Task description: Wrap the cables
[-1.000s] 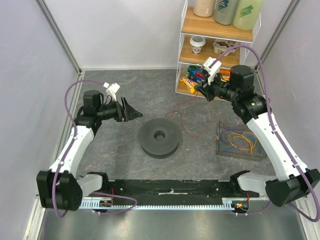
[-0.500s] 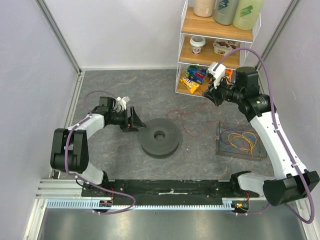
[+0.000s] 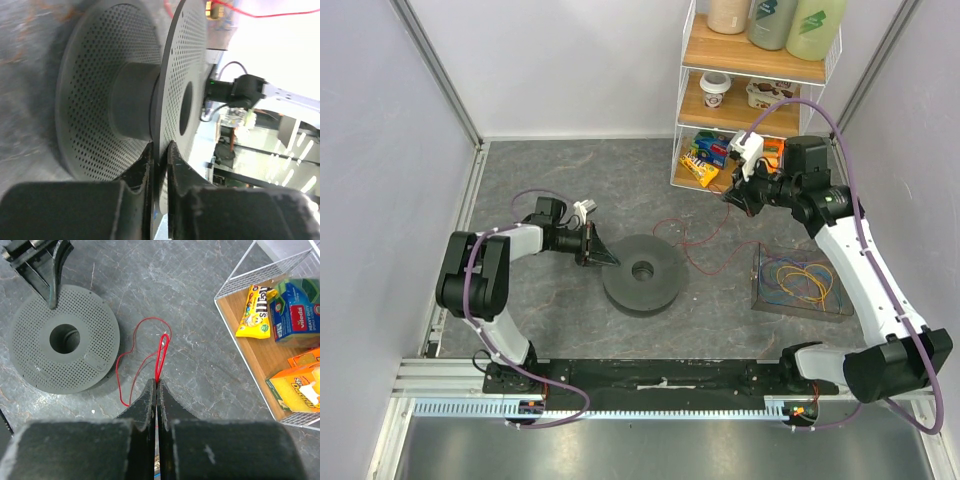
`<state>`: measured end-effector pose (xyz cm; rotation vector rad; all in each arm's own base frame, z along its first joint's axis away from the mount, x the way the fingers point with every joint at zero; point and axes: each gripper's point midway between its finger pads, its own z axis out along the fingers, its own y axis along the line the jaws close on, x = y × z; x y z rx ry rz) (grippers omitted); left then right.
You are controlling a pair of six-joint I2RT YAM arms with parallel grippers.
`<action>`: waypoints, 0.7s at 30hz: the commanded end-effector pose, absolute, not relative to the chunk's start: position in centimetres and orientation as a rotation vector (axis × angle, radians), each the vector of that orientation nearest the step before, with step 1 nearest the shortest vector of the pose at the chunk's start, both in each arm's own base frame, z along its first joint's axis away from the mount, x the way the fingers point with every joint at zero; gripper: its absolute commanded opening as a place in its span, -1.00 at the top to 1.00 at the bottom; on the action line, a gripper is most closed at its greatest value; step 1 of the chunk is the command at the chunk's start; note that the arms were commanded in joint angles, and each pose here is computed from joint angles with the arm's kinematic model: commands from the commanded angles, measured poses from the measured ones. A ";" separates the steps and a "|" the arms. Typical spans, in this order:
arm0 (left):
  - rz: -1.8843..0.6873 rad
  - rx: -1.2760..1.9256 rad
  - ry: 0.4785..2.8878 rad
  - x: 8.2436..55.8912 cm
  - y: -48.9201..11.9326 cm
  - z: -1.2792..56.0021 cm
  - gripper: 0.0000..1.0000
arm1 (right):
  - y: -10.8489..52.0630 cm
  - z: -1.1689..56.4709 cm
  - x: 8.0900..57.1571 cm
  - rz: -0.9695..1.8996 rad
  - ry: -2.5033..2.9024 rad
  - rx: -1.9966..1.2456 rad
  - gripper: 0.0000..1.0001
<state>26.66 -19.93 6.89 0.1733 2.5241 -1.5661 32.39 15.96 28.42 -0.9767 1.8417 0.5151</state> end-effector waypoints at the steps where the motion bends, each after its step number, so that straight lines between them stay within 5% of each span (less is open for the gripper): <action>1: -1.479 0.336 2.374 28.7 -20.2 9.2 0.95 | 15.8 28.5 32.3 0.544 1.828 -0.988 1.00; 10: -1.226 0.871 2.043 27.4 -19.8 19.2 0.96 | 16.5 31.0 30.7 0.603 1.718 -1.038 1.00; 21: -0.700 1.552 1.594 20.3 -21.0 19.9 0.97 | 18.5 30.1 27.7 0.749 1.689 -1.187 1.00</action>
